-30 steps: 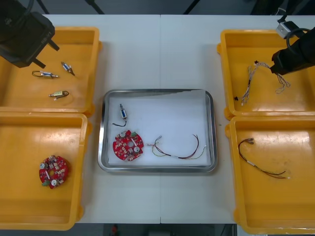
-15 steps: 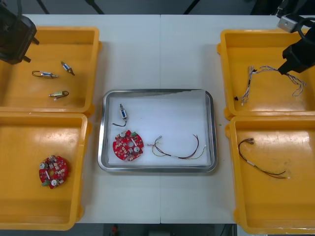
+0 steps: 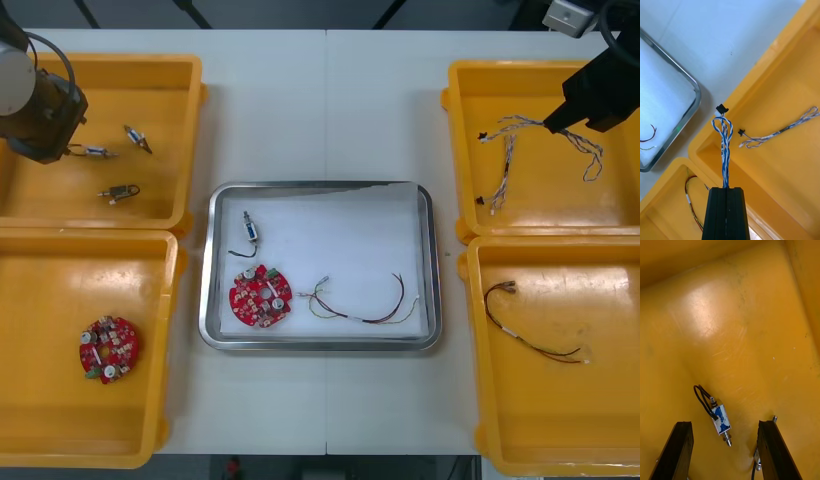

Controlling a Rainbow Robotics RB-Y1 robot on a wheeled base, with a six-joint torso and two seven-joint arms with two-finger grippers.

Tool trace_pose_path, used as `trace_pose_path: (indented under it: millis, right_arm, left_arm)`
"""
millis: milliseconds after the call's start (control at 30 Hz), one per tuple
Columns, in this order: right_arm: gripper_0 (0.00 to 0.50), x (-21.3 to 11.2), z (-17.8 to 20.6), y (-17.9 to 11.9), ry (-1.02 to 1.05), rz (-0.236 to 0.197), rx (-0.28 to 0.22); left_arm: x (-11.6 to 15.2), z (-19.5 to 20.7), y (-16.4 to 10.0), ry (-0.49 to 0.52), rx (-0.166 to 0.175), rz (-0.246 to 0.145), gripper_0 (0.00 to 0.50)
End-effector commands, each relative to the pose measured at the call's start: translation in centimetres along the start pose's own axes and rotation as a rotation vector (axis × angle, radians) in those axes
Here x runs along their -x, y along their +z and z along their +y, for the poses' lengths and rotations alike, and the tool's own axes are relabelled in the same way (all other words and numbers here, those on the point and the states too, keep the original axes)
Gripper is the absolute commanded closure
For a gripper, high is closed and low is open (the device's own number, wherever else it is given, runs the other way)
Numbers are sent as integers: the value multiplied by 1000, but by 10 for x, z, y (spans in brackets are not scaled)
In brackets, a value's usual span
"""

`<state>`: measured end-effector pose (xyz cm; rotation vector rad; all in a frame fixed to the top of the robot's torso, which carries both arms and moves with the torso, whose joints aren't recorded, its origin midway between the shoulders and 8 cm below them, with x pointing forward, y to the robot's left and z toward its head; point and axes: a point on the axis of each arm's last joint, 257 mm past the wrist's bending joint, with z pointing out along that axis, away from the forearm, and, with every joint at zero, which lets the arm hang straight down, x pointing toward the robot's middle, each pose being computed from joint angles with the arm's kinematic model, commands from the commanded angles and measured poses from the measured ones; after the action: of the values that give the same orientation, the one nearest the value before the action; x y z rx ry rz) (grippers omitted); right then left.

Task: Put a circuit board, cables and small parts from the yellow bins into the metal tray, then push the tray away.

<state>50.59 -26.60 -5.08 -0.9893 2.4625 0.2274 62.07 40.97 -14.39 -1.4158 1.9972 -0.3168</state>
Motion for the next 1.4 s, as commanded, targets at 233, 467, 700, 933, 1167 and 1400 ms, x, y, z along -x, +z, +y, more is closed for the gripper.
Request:
trace_pose_path:
  millis: [233, 467, 700, 933, 1167, 1400]
  right_arm:
    - [500, 11, 52, -3, -142, -59, -3]
    - [500, 4, 96, 22, -274, 13, 18]
    - [500, 17, 128, 49, -344, -3, 42]
    - [500, 38, 165, 90, -431, -58, 69]
    - [500, 45, 183, 123, -546, -87, 53]
    - [500, 45, 182, 160, -691, -88, -35]
  left_arm:
    - [-20, -28, 6, -38, -46, 5, 0]
    - [-27, -16, 19, -54, -12, 10, 0]
    - [-21, -12, 28, -31, -3, -29, 0]
    - [-23, -12, 34, -9, -10, -45, 0]
    - [-24, -9, 36, 7, -3, -51, 0]
    - [-26, 1, 41, 50, 19, -63, 0]
